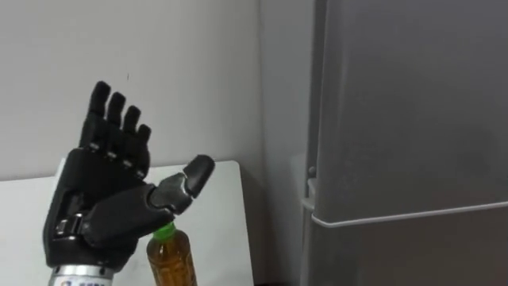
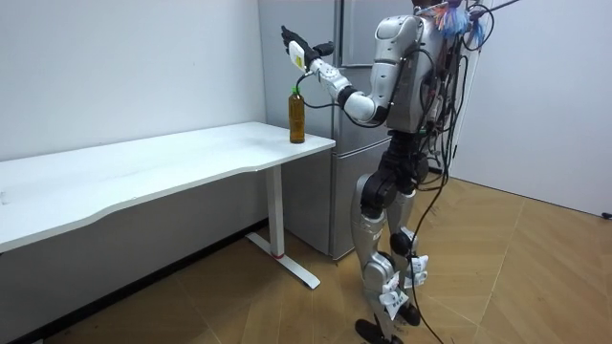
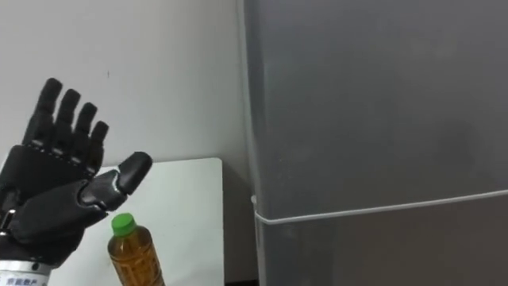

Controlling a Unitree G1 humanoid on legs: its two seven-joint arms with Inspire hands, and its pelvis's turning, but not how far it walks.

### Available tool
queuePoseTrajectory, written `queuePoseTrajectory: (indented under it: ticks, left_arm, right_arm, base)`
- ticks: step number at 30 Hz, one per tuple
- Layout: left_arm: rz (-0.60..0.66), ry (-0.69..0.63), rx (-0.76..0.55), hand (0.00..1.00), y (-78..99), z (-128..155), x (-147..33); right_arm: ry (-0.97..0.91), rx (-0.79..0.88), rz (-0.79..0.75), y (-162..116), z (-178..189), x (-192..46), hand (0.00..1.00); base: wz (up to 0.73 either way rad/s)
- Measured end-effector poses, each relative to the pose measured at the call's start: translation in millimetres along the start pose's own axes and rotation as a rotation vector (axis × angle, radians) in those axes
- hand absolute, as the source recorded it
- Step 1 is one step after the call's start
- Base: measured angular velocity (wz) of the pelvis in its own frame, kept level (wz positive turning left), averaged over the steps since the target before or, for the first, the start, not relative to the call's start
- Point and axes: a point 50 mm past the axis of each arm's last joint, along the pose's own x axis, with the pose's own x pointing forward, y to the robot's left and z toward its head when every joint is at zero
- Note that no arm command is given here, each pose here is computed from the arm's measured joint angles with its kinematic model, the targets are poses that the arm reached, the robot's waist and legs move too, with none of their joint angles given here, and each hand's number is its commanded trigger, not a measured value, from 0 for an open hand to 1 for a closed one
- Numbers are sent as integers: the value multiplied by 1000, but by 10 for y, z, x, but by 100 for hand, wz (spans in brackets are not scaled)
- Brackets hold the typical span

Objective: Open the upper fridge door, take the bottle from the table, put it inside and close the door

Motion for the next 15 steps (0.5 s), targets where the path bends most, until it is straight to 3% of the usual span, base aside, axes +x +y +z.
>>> queuePoseTrajectory:
  ticks: [10, 15]
  left_arm:
    - [-105, 38, -20, 0, -93, -62, -3]
    - [-171, 8, -25, 0, -184, -21, 105]
  right_arm:
    - [2, -15, 8, 23, 4, 6, 0]
    - [3, -11, 9, 23, 1, 6, 0]
  base:
    - [-2]
    - [2]
